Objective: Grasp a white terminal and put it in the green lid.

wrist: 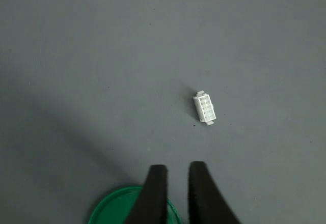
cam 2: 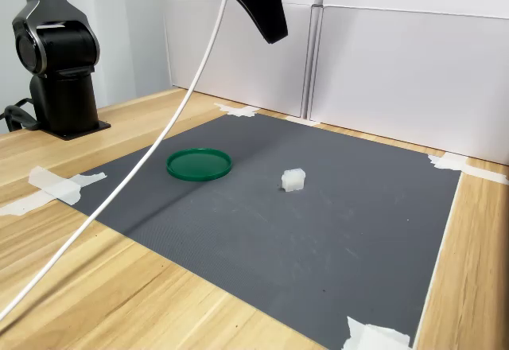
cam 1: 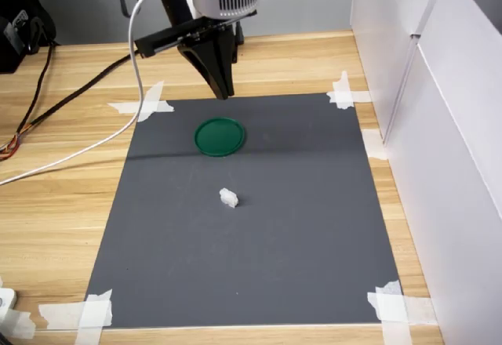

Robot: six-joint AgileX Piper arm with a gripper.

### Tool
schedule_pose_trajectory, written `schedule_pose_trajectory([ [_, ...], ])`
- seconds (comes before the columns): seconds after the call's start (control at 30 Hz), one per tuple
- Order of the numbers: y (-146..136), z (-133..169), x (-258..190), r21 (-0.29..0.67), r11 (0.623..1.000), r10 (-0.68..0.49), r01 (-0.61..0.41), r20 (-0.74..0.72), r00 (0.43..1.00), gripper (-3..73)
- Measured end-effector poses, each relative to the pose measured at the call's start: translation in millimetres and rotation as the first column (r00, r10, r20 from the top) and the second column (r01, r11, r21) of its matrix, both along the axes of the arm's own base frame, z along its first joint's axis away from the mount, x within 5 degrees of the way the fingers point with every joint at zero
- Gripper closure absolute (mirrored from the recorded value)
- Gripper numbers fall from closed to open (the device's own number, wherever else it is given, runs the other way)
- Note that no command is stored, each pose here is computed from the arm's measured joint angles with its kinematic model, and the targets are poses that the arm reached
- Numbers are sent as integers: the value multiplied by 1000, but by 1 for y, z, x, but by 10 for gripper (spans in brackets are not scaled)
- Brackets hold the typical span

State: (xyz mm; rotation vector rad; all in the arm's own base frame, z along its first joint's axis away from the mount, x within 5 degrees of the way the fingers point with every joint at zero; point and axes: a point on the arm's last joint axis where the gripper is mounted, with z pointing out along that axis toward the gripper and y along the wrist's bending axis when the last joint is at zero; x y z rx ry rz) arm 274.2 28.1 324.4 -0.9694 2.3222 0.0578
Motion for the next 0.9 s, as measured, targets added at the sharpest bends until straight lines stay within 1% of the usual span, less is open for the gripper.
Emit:
schedule_pose_trajectory([
  [0.07,0,-3,2,-2,1000,2,-2,-10,1000,464],
  [0.23,-1,-5,9,-11,1000,-6,6,9,1000,185],
  [0.3,-1,-3,12,-14,1000,-8,8,19,1000,97],
  [0.37,-1,0,16,-11,1000,-8,9,28,1000,36],
  [0.47,0,6,23,-1,1000,-1,2,25,1000,-4],
  [0.7,4,17,43,27,999,29,-28,-13,1000,-11],
  [0.9,3,10,59,-19,997,67,-69,-85,994,-11],
])
